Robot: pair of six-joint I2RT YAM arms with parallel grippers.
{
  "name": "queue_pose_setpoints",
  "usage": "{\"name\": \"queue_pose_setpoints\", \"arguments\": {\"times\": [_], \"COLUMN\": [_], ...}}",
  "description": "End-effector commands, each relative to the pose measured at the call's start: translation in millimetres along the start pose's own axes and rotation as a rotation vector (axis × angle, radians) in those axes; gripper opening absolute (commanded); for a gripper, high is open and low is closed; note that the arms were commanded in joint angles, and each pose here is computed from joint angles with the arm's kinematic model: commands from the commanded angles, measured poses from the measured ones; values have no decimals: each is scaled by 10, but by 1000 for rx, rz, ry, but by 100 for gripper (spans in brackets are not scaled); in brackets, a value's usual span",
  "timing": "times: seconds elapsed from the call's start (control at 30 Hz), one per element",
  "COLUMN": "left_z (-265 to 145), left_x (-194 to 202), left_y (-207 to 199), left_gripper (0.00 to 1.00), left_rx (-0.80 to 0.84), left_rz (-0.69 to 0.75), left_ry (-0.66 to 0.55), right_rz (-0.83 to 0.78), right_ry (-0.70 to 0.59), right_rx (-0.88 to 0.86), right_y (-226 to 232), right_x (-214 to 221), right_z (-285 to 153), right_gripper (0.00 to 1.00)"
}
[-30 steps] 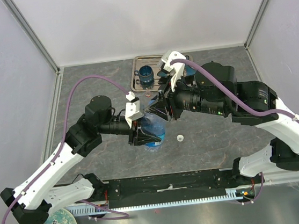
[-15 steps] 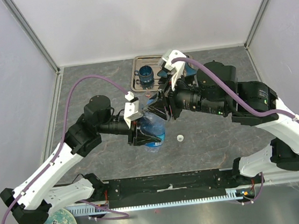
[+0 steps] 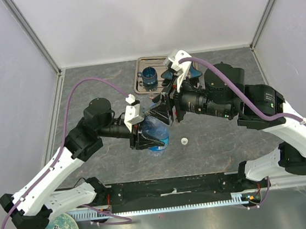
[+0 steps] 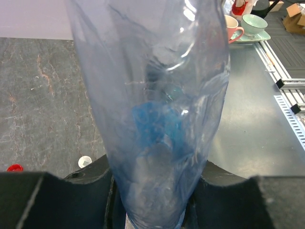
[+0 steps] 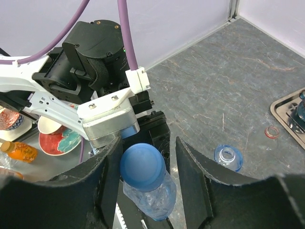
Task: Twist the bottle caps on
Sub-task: Screw the bottle cap onto the plastic bottle.
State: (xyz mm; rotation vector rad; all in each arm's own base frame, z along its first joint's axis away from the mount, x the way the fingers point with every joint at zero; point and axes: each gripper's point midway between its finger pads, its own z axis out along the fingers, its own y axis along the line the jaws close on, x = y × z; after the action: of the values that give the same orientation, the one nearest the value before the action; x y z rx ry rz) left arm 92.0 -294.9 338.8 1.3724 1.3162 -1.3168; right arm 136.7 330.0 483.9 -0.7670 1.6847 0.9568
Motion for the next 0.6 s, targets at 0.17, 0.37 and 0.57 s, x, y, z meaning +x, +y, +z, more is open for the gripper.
{"name": "queue_pose_setpoints", "arguments": {"times": [0.17, 0.37, 0.57], "left_z": [-1, 6, 13], "left_x": [-177, -114, -38], "left_y": [-205, -184, -170], "left_gripper": [2, 2, 2], "left_rx": [85, 73, 68], "left_rz": [66, 44, 29], "left_ry": [-50, -40, -29], "right_rz": [16, 18, 18], "right_ry": [-101, -132, -151], "right_rx": [17, -2, -20], "right_y": [-19, 22, 54], "right_x": [-238, -339, -405], "right_z": [81, 30, -36], "right_gripper": [56, 57, 59]}}
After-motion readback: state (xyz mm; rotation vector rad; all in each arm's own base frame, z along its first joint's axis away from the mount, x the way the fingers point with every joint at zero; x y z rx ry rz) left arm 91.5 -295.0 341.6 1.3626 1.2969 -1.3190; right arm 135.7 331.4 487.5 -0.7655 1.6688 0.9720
